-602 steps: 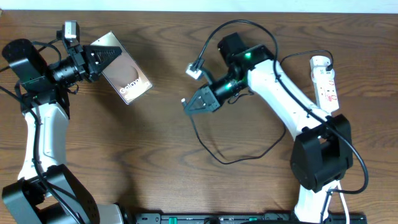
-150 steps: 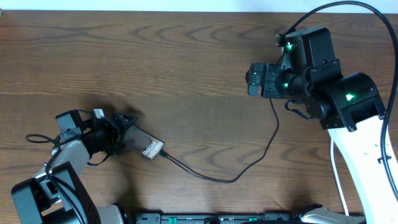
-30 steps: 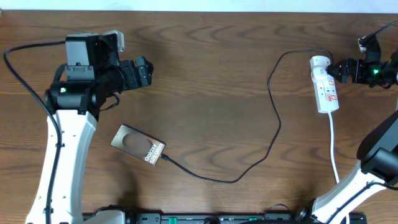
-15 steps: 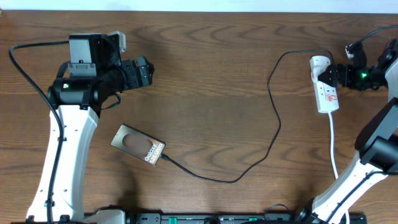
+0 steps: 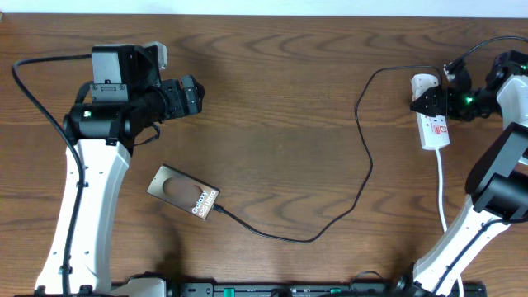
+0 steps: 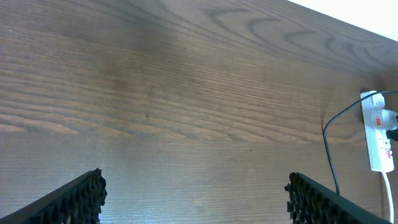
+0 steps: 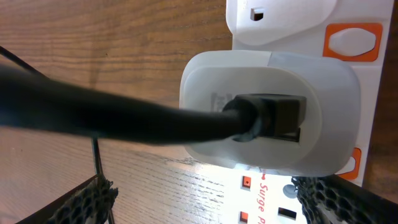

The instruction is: Plug charger to phone and switch on socket

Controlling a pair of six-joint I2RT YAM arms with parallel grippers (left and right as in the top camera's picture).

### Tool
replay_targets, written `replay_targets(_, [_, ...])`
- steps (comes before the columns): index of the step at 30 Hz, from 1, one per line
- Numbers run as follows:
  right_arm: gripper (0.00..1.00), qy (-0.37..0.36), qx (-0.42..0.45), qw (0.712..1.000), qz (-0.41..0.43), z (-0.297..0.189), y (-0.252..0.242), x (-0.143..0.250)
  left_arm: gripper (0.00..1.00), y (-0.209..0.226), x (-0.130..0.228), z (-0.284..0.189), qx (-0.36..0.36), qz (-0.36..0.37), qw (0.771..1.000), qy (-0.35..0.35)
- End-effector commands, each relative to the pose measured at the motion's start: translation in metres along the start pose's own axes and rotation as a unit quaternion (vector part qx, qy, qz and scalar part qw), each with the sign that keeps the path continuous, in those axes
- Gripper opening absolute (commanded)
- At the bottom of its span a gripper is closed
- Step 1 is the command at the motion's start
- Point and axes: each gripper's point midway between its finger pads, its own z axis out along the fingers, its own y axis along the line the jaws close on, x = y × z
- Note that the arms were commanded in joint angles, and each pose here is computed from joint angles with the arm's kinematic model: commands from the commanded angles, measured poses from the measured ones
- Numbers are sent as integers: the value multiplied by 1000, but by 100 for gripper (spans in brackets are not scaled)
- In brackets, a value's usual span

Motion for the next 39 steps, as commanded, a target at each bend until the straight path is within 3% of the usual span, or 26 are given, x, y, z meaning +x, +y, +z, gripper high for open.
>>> replay_targets(1, [94,0,-6,1000,-11,13,6,-7,92,-3,-7,-4,-2,5,1000,-8])
replay_targets(7, [93,14,35,999,1,11,-8,-3,92,-2,-6,-4,-3,4,1000,-6])
replay_targets(20, [94,-12,47,999,-6,-11,-8,-26,92,-1,-2,-4,-5,1,1000,2])
replay_targets(39, [93,7,36,999,11,-6,-2,-16,92,-1,0,-4,-5,1,1000,4])
